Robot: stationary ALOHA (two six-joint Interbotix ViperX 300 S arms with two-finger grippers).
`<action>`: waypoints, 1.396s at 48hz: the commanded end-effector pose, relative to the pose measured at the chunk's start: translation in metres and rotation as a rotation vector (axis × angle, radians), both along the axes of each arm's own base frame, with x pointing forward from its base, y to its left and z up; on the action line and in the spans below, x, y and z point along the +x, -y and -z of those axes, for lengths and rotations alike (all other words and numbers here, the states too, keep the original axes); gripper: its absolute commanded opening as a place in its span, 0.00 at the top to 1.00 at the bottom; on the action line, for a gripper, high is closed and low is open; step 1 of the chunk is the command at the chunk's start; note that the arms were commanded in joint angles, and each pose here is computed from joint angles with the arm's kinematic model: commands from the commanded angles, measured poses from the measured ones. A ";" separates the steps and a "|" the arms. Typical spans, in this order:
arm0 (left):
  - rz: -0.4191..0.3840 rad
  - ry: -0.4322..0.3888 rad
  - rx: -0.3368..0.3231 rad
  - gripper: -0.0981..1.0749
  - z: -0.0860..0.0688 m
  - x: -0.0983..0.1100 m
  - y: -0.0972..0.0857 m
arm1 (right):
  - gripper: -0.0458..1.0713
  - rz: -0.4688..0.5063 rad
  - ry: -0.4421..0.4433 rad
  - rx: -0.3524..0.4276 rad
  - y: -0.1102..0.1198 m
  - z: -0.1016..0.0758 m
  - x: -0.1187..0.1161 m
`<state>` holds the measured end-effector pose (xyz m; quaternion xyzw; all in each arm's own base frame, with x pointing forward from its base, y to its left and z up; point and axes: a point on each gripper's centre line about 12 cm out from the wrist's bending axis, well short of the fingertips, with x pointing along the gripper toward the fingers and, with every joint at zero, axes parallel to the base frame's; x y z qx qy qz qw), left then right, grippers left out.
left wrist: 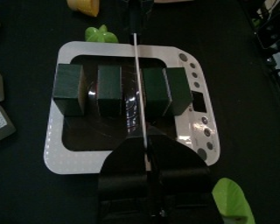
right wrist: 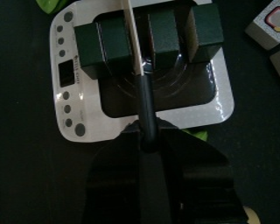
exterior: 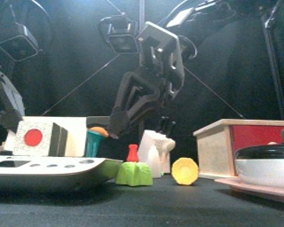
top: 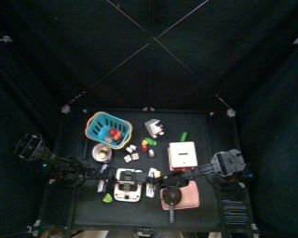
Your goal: Cut sushi piece
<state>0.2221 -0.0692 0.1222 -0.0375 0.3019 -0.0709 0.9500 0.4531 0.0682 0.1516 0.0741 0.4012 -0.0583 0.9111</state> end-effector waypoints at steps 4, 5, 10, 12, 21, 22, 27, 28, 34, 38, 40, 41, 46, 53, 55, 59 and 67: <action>0.028 0.040 0.004 0.72 -0.009 0.003 0.004 | 0.60 -0.001 0.085 -0.009 0.003 -0.040 0.003; 0.028 0.048 0.004 0.72 -0.011 0.003 0.004 | 0.60 -0.003 0.091 -0.014 0.003 -0.042 0.004; 0.052 0.108 0.004 0.72 -0.025 0.006 0.006 | 0.60 -0.004 0.109 -0.041 0.007 -0.054 0.003; 0.060 0.131 0.007 0.72 -0.030 0.007 0.005 | 0.60 -0.004 0.113 -0.052 0.007 -0.059 0.002; 0.055 0.211 0.005 0.72 -0.049 0.003 -0.002 | 0.60 0.000 0.126 -0.069 0.008 -0.071 -0.003; 0.054 0.219 0.005 0.72 -0.050 0.002 -0.003 | 0.60 0.000 0.131 -0.070 0.008 -0.073 -0.003; 0.056 0.242 0.004 0.72 -0.055 -0.001 -0.005 | 0.60 0.001 0.136 -0.065 0.008 -0.075 -0.003; 0.060 0.242 0.003 0.72 -0.056 -0.001 -0.004 | 0.60 -0.001 0.136 -0.065 0.007 -0.075 -0.003; 0.069 0.238 -0.007 0.72 -0.057 -0.001 -0.001 | 0.60 -0.020 0.134 -0.062 -0.003 -0.074 -0.004; 0.067 0.225 -0.017 0.72 -0.055 -0.001 0.001 | 0.60 -0.028 0.132 -0.056 -0.008 -0.073 -0.005; 0.066 0.219 -0.019 0.72 -0.054 0.000 0.002 | 0.60 -0.033 0.130 -0.055 -0.011 -0.072 -0.005; 0.065 0.217 -0.022 0.72 -0.054 0.000 0.003 | 0.60 -0.035 0.129 -0.055 -0.011 -0.071 -0.005; 0.077 0.197 -0.036 0.72 -0.051 0.000 0.009 | 0.60 -0.039 0.124 -0.051 -0.015 -0.070 -0.006; 0.088 0.155 -0.066 0.72 -0.044 -0.001 0.020 | 0.60 -0.035 0.110 -0.046 -0.016 -0.064 -0.005; 0.088 0.143 -0.074 0.72 -0.042 -0.001 0.023 | 0.60 -0.034 0.106 -0.044 -0.016 -0.062 -0.004; 0.097 0.125 -0.083 0.72 -0.039 0.000 0.030 | 0.60 -0.033 0.100 -0.043 -0.016 -0.059 -0.004; 0.096 0.115 -0.073 0.72 -0.034 0.002 0.031 | 0.60 -0.029 0.091 -0.040 -0.016 -0.056 -0.003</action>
